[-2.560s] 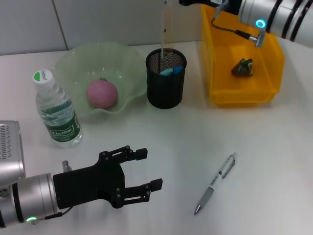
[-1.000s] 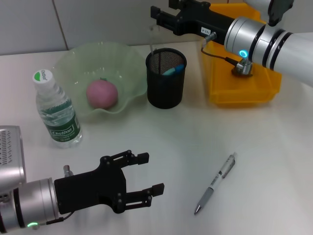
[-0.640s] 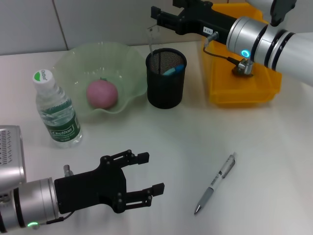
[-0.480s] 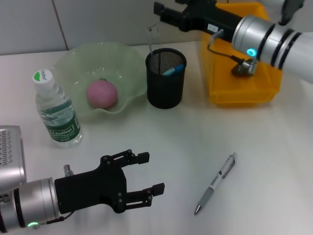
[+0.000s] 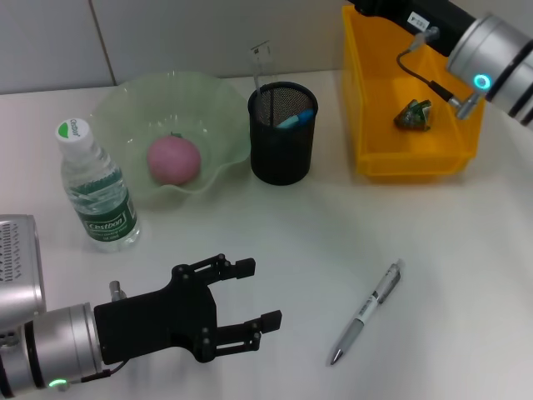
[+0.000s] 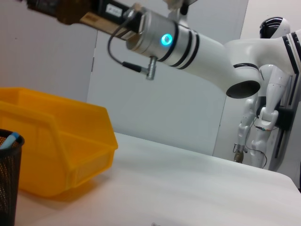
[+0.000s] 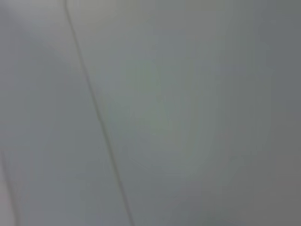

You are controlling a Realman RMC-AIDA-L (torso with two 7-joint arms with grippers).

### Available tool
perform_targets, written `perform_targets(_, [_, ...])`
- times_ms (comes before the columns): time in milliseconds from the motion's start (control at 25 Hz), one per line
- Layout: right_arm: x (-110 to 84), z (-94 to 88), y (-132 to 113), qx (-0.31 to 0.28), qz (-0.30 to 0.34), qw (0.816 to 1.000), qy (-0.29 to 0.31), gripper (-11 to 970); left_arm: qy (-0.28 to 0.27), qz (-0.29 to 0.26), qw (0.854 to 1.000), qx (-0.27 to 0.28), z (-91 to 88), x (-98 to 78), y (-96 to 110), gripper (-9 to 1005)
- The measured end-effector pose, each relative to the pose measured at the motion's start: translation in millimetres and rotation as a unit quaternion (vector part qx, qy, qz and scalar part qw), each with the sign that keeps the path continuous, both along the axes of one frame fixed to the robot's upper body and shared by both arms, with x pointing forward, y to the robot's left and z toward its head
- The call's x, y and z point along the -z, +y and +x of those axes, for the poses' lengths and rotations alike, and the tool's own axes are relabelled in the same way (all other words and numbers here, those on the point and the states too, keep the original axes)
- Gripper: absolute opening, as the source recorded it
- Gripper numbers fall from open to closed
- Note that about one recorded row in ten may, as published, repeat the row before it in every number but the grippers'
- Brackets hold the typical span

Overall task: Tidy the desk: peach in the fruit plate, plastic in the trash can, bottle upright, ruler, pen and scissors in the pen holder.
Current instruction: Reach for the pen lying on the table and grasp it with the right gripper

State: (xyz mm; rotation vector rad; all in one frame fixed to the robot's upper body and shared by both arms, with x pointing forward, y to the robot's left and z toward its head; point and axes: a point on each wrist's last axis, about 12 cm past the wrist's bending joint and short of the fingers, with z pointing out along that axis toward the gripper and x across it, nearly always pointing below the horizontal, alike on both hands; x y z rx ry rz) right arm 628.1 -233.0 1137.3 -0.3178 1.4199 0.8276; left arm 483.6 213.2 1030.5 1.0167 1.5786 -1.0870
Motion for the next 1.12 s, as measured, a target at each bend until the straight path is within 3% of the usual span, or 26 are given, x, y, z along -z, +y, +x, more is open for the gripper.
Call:
perform_targets(320, [-15.3, -21.8, -5, -0.109, 0.005, 0.992, 0.059, 751, 0.004, -0.001, 1.0, -0.002, -3.8, 2.2, 1, 801])
perform_targets(440, [-23.6, -35.7, -6, -0.184, -0.026, 0.98, 0.074, 751, 0.004, -0.001, 1.0, 0.001, -4.6, 2.3, 1, 801])
perform_targets(480, [-27.6, -43.4, -9, -0.23, -0.048, 0.968, 0.092, 751, 0.003, -0.003, 1.0, 0.005, -5.5, 1.9, 0, 801])
perform_targets(520, [-27.6, -43.4, -9, -0.23, -0.048, 0.968, 0.092, 751, 0.003, -0.003, 1.0, 0.005, -5.5, 1.9, 0, 801])
perform_targets(640, [-33.8, -55.4, -12, -0.303, -0.094, 0.939, 0.13, 752, -0.002, -0.002, 1.0, 0.011, -6.2, 1.1, 2, 801])
perform_targets(680, [-36.6, -61.6, -13, -0.342, -0.134, 0.917, 0.154, 752, -0.003, -0.002, 1.0, 0.011, -6.3, 0.9, 3, 801])
perform_targets(720, [-36.6, -61.6, -13, -0.342, -0.134, 0.917, 0.154, 752, -0.003, -0.001, 1.0, 0.012, -6.4, 0.8, 3, 801])
perform_targets(1080, [-45.0, -63.2, -3, -0.437, -0.309, 0.811, 0.234, 750, -0.002, -0.003, 1.0, 0.015, -7.8, 0.0, 8, 801])
perform_targets(1120, [-45.0, -63.2, -3, -0.437, -0.309, 0.811, 0.234, 750, -0.002, -0.003, 1.0, 0.015, -7.8, 0.0, 8, 801])
